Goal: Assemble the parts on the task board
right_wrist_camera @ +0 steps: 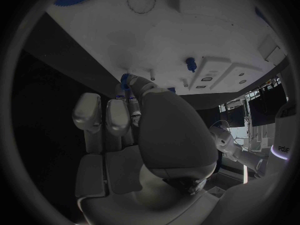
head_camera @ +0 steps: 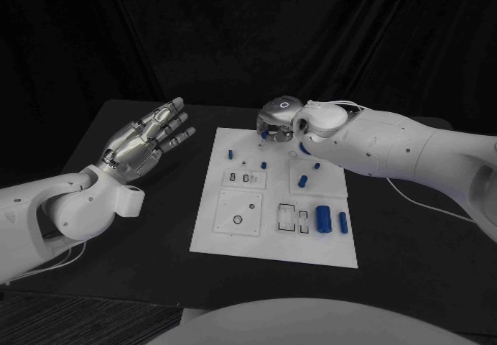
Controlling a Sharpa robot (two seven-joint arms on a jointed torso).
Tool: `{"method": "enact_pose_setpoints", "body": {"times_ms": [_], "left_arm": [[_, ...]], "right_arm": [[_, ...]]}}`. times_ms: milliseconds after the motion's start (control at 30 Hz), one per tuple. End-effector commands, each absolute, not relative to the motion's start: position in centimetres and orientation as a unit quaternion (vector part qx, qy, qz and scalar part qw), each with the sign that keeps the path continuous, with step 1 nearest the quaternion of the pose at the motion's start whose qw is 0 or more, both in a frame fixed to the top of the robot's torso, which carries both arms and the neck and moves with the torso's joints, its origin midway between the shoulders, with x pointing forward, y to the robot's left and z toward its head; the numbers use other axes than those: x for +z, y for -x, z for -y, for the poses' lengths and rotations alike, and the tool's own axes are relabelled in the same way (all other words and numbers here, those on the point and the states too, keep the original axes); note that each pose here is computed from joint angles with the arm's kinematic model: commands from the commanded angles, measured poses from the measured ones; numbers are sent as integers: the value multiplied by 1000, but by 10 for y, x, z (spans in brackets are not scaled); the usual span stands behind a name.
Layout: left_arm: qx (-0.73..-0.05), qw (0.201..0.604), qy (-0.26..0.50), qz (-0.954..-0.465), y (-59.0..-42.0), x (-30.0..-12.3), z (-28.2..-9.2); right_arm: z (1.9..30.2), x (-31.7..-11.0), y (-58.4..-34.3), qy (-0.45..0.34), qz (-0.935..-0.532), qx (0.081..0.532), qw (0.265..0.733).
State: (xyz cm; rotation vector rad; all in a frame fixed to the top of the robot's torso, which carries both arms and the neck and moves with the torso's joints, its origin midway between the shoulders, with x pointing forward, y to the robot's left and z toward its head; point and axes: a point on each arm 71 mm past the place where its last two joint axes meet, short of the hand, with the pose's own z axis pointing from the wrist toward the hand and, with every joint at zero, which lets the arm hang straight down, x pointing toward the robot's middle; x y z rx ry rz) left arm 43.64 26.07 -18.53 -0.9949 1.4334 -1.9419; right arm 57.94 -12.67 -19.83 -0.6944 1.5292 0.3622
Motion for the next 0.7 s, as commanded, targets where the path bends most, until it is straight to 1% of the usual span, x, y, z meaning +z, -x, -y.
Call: {"method": "enact_pose_setpoints", "body": {"times_ms": [33,533,700], "left_arm": [[-724,259,362,-527,-437,-183,-259],[-721,260,364,-530,-438,-184,-261],[-720,259,364,-531,-438,-185,-261]], "right_arm": [[127,-204,-579,304,-684,152,646],[125,-204,-577,307,-682,158,645],[126,-204,-577,302,-687,151,644]]}}
